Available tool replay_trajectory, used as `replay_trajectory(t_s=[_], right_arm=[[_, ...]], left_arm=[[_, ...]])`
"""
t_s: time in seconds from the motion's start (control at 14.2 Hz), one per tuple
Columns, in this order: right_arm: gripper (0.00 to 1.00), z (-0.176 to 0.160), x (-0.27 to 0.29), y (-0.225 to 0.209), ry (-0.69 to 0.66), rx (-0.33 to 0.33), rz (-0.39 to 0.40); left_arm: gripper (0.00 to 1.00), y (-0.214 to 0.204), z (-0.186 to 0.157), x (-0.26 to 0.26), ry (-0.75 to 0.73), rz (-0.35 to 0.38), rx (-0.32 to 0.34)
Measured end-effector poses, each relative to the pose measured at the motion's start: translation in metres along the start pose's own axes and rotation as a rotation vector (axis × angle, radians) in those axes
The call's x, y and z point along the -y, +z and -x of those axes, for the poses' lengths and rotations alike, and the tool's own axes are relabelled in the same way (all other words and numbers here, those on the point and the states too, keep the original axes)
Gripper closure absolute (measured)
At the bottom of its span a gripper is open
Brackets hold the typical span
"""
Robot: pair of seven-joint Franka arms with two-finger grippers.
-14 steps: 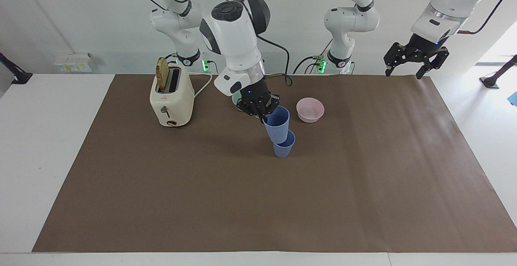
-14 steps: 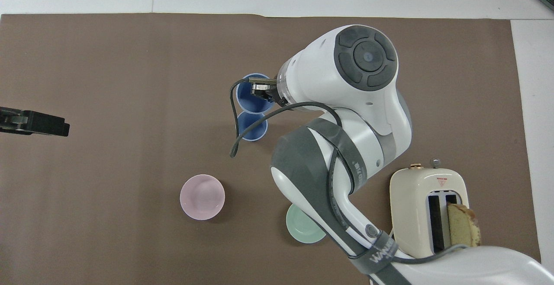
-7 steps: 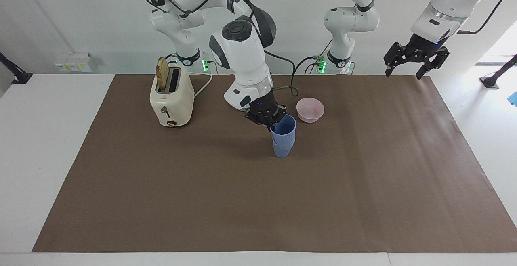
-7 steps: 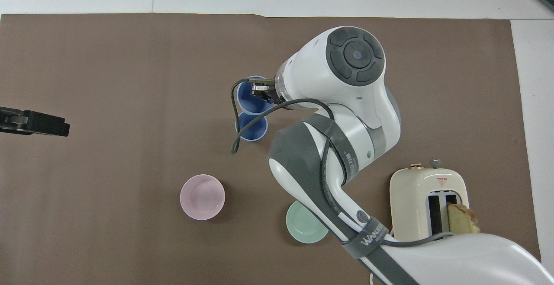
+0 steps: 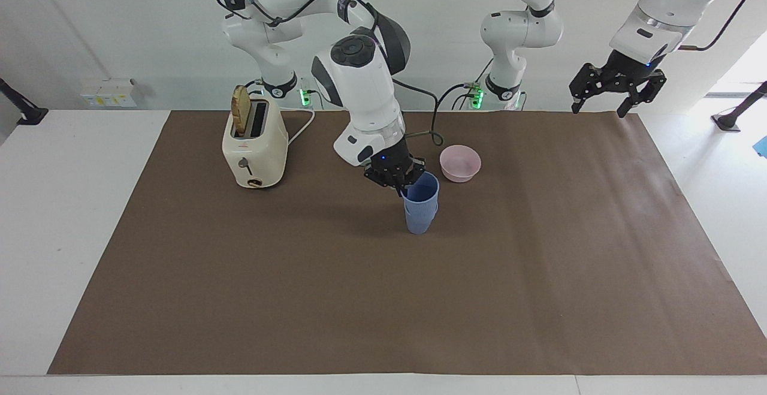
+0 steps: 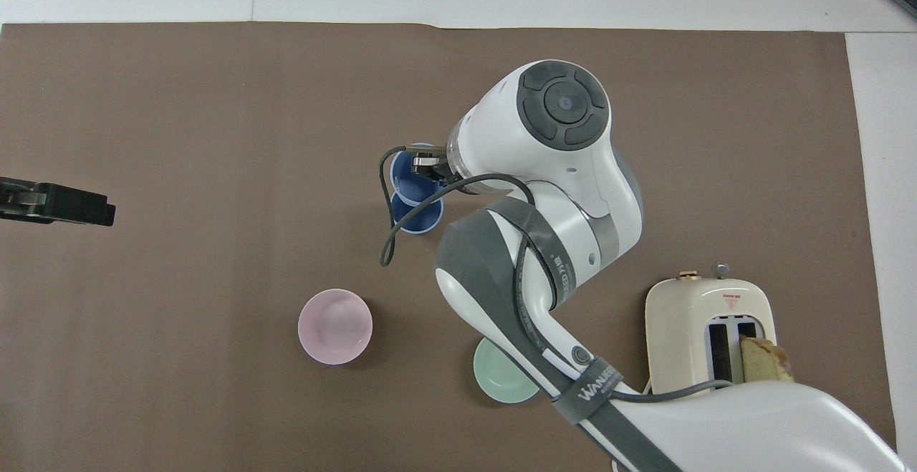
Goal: Stack blue cups with both arms
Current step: 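Lower the held blue cup into the other cup with the right gripper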
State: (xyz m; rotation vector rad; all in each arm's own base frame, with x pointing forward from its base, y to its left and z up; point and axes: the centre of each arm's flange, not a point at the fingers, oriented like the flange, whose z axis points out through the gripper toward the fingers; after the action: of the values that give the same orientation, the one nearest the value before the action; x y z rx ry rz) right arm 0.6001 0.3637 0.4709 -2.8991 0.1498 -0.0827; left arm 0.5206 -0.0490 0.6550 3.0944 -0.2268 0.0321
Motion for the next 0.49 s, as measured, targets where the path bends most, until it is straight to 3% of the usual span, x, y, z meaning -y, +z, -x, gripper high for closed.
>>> replay_trajectory(t_s=[0.49], right_arm=[[0.96, 0.0037, 0.0005, 0.0058, -0.003, 0.012, 0.008]], left_arm=[[0.0, 0.0, 0.0, 0.0, 0.0, 0.0, 0.0]])
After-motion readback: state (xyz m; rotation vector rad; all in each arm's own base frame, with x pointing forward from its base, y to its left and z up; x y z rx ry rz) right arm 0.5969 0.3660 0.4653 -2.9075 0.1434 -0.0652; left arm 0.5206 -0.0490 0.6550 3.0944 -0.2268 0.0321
